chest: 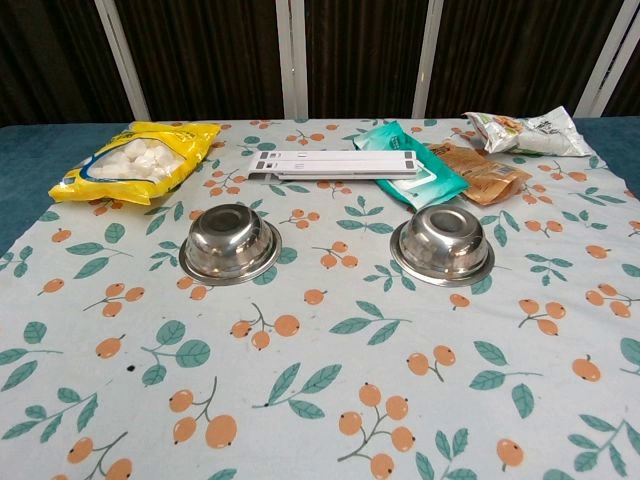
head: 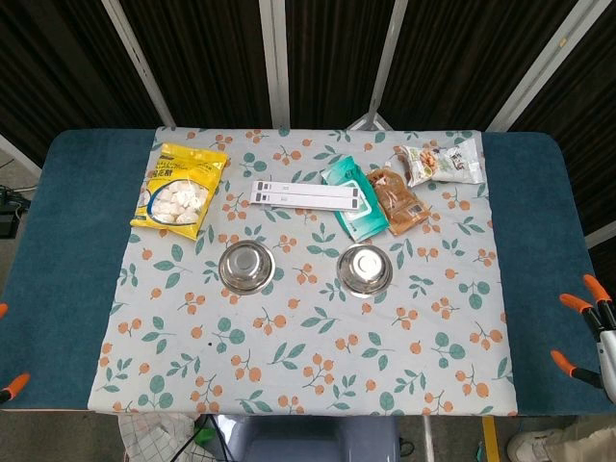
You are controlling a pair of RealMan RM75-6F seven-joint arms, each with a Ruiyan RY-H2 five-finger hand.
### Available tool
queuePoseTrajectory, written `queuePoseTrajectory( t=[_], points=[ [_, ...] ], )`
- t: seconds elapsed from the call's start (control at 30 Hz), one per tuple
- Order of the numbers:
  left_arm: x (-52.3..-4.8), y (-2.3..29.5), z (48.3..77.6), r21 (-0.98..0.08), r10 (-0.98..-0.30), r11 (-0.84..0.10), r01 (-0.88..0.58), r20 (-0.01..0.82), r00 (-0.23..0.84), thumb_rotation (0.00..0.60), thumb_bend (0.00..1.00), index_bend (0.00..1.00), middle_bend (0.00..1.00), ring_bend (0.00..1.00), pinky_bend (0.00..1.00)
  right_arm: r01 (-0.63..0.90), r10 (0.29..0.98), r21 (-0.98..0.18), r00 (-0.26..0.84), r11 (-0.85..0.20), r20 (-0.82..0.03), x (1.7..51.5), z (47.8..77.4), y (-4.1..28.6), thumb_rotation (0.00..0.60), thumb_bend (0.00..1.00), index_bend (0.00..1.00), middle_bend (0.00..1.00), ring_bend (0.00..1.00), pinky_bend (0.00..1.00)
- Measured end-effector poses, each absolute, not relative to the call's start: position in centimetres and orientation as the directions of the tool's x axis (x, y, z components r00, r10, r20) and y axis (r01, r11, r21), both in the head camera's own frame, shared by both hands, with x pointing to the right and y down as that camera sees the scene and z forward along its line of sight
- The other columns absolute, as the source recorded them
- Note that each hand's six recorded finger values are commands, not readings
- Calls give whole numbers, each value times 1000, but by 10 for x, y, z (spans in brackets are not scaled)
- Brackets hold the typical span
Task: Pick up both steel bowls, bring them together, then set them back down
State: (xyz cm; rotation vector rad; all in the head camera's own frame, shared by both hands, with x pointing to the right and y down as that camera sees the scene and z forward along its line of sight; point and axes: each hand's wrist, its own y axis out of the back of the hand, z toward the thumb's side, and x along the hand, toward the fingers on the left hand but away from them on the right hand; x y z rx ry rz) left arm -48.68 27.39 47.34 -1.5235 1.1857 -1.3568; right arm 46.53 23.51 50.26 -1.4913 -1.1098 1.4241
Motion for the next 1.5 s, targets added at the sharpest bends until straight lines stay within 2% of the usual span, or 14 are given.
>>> queuePoseTrajectory(
  t=[0.47,0.77,0.97,1.13,1.2,1.5],
  points=[
    [-483,270,477,-945,-959,-283,-166,282,30,600,70,172,0,0,97,136,955,-947,-24,-291,-296,465,499,237,600,153,268,86,66,36],
    [-482,266,478,-944,-962,-272,-187,268,46,600,63,173,0,0,97,236,935,-910,-7,-342,-354,459,515,237,600,70,253,66,66,12],
    [-492,266,475,-947,-965,-258,-194,260,16,600,62,173,0,0,97,208,910,-886,63,-414,-410,441,537,219,600,37,214,48,66,2],
    [-490,265,479,-944,-961,-276,-180,277,21,600,62,173,0,0,97,187,878,-860,159,-475,-451,404,563,188,600,37,85,37,66,1],
    [-488,265,481,-943,-959,-281,-178,281,27,600,62,172,0,0,97,186,863,-846,191,-499,-467,388,573,179,600,37,62,37,66,1],
    [-490,264,485,-945,-957,-288,-158,291,4,600,62,172,0,0,97,183,782,-768,278,-614,-558,313,626,142,600,37,61,37,66,2]
  ],
)
